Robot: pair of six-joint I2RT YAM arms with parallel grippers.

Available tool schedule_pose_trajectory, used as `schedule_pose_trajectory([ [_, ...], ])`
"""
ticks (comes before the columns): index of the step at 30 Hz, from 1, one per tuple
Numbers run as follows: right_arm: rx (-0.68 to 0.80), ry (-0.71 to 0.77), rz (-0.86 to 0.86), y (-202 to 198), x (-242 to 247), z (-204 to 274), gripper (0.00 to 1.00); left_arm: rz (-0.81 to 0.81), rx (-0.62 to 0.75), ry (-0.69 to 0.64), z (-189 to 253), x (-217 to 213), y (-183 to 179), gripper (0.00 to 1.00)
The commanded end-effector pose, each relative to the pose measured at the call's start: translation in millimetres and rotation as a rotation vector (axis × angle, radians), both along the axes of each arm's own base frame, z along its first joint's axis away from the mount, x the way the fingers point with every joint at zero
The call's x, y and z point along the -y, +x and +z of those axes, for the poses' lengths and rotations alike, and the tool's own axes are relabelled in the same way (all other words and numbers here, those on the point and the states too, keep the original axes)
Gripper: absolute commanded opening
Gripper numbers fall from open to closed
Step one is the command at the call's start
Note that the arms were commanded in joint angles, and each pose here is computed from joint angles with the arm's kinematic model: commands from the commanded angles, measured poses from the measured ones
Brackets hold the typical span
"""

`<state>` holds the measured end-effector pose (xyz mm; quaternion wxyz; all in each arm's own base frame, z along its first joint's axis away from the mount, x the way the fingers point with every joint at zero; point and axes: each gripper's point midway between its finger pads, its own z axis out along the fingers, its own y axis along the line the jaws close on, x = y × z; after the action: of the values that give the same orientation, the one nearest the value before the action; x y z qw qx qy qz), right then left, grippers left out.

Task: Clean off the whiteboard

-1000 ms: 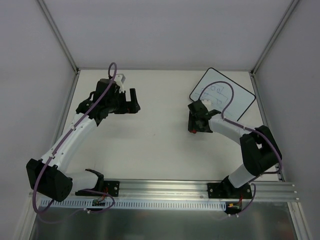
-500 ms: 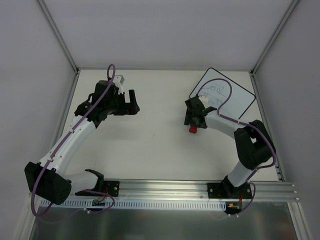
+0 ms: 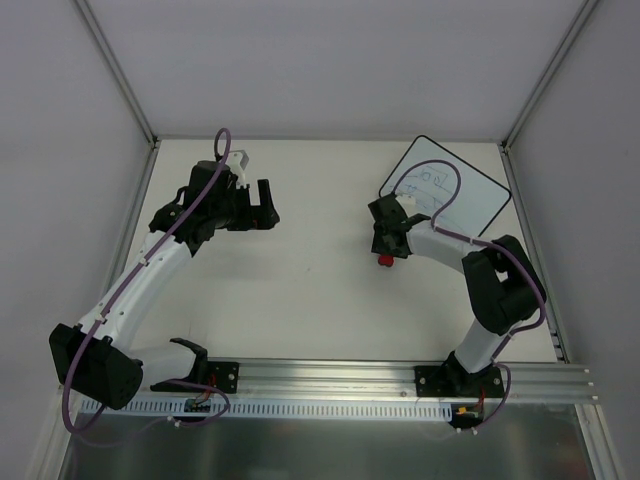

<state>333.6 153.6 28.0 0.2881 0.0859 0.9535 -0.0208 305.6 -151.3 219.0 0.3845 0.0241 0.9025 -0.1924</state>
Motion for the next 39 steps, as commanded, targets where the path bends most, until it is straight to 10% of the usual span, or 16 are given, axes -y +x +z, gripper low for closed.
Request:
schedule_pose_trajectory([
  [1, 0.037, 0.02, -0.014, 11.9, -5.3, 8.7, 0.48, -0.007, 0.006, -0.01, 1.9, 4.1, -2.2, 0.99],
  [5, 0.029, 0.013, -0.011, 9.5, -3.8, 5.7, 0.46, -0.008, 0.006, -0.011, 1.8, 4.2, -2.7, 0.99],
  [15, 0.097, -0.019, 0.32, 10.1, -82.7, 37.3, 0.08, 0.036, 0.025, 0.011, 3.0, -5.1, -2.1, 0.99],
  [23, 0.126, 0.036, 0.659, -7.7, -212.2, 46.0, 0.1, 0.212, 0.074, 0.084, 0.1, -43.9, -11.9, 0.99],
  [32, 0.08, 0.02, 0.768, -31.1, -254.3, 21.2, 0.3, 0.309, 0.02, 0.047, -15.3, -52.1, -23.6, 0.99],
  [39, 0.115, -0.006, 0.783, -30.6, -247.3, 40.8, 0.83, 0.339, -0.027, 0.022, -24.7, -49.0, -23.7, 0.99],
])
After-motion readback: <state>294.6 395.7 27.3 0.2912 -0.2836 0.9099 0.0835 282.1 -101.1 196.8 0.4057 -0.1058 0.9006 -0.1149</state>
